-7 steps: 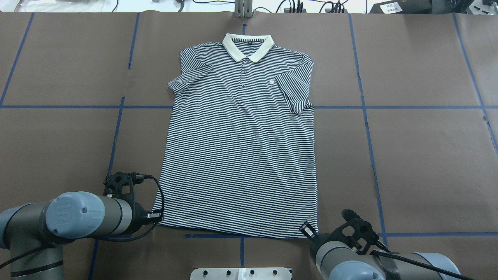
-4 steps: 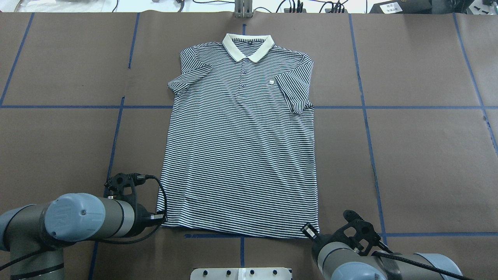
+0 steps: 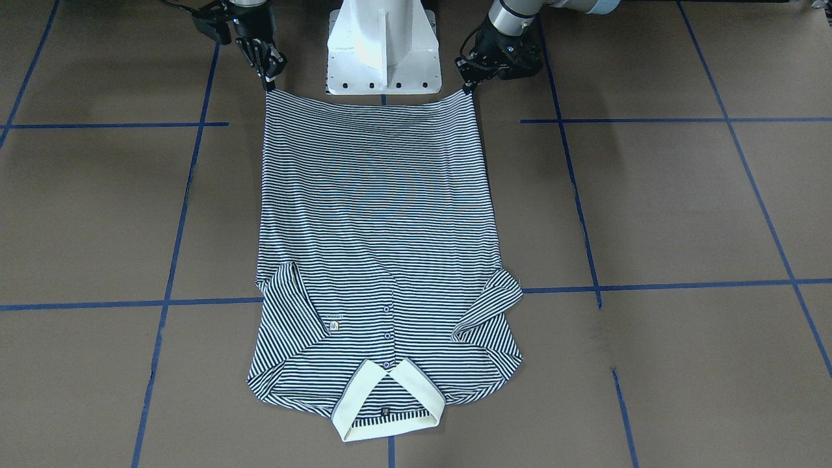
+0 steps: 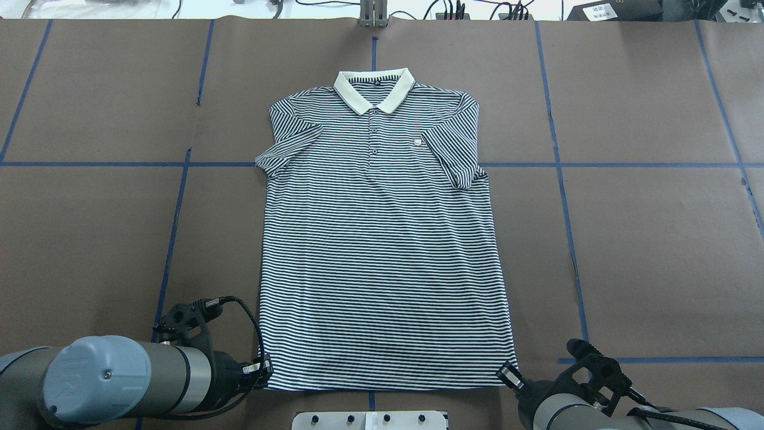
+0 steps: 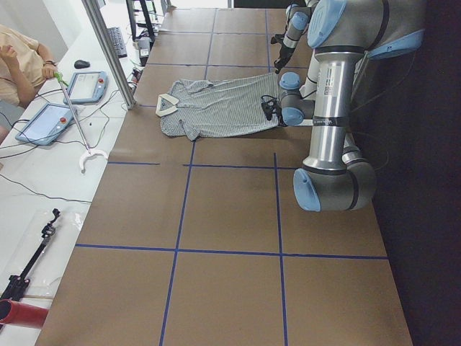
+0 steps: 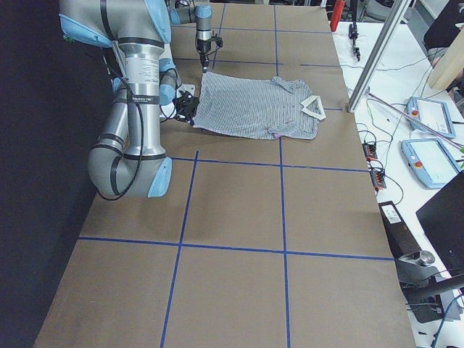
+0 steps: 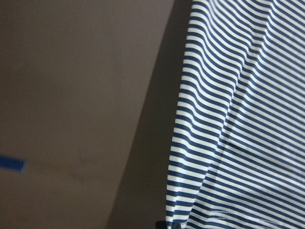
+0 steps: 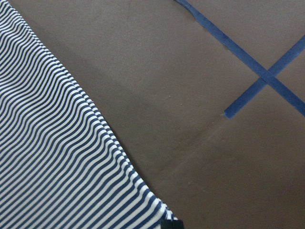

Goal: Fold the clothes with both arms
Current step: 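Lift the hem with both grippers and fold it toward the collar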

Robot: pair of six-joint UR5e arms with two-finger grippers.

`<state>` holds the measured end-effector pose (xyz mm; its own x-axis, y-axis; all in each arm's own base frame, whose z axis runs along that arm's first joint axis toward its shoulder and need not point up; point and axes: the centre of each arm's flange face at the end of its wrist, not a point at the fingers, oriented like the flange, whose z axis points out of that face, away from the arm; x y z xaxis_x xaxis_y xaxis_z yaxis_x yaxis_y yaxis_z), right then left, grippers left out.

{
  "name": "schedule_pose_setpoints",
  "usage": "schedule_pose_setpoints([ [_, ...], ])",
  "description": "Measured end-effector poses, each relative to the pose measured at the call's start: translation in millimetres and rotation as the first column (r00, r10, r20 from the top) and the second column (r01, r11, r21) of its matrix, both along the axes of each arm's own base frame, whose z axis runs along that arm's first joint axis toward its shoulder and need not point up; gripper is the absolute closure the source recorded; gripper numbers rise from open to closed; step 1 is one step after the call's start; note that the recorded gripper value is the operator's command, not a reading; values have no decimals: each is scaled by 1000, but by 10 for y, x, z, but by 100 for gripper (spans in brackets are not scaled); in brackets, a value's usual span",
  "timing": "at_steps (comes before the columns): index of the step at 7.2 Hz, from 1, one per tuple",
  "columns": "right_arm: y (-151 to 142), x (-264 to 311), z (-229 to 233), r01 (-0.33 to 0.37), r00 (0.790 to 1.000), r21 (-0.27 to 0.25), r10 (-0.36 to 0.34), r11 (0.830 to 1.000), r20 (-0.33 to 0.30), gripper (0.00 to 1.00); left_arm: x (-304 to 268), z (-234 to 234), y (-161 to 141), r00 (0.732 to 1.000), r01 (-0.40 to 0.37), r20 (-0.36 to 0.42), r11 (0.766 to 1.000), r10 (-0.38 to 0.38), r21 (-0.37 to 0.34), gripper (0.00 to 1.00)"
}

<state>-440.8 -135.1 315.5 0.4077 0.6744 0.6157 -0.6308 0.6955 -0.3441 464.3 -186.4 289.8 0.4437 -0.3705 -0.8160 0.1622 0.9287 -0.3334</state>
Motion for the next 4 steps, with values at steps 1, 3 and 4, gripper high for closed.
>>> schedule_pose_setpoints([
  [1, -102, 92, -66, -7, 1000, 15, 7, 1000, 11, 100, -39, -107, 40, 1000, 0, -23, 1000, 0, -9, 100],
  [3, -539, 143, -278, -14, 1000, 97, 12, 995, 21, 100, -78, -208, -181, 998, 44, -41, 999, -44, 13, 100],
  [4, -925, 88, -364, -20, 1000, 153, 19, 988, 4, 100, -109, -247, -508, 997, 78, -32, 994, -76, 75, 100],
])
